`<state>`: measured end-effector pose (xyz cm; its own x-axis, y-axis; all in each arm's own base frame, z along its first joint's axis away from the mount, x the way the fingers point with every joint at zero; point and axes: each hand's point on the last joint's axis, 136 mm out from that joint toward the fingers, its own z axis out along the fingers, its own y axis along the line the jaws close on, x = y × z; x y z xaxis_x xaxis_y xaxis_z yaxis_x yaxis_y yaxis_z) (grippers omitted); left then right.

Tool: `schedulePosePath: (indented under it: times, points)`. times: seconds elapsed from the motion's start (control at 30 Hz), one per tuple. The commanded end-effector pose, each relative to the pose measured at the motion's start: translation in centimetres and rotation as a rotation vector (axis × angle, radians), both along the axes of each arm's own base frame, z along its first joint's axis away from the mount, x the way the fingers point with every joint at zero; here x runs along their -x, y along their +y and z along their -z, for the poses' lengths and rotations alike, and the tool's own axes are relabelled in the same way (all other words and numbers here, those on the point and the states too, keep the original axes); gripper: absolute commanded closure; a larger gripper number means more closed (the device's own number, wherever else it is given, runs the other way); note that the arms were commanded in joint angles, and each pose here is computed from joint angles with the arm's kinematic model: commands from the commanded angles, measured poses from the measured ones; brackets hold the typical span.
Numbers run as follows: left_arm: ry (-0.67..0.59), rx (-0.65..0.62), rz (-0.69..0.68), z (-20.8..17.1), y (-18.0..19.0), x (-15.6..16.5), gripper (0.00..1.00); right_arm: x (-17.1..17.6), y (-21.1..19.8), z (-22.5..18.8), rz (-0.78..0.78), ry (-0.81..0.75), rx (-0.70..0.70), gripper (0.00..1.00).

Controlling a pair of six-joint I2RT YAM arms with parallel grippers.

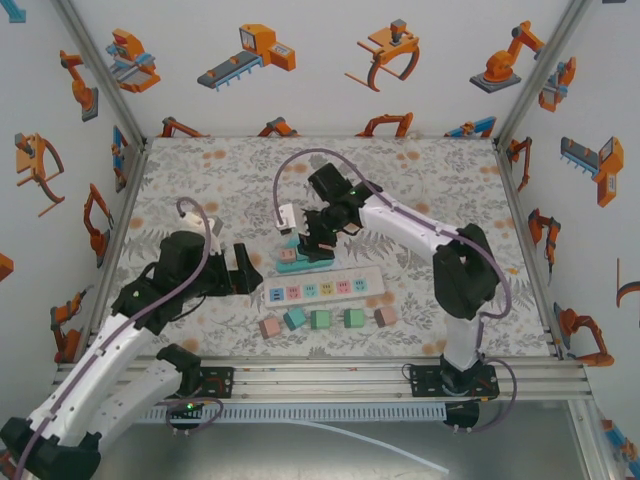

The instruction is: Pull the plug off the socket

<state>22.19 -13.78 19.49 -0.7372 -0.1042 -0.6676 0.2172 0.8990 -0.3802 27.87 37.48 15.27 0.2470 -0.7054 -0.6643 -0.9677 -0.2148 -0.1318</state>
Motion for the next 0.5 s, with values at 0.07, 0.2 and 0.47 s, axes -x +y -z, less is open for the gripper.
schedulePosePath:
  times: [0.07, 0.2, 0.47]
  points:
    - [-0.001, 0.058, -0.008, -1.8, -1.5, -3.8, 0.01, -0.8, -1.7, -2.8, 0.022, -0.097, -0.109, 0.44]
    - [-0.003, 0.103, 0.029, -1.9, -2.8, -7.5, 0.11, -0.8, -3.2, -2.1, 0.006, -0.119, -0.153, 0.46]
    - [0.035, 0.134, 0.115, 0.6, -6.6, -13.2, 0.24, -1.2, -2.8, 1.1, -0.021, -0.100, -0.171, 0.50]
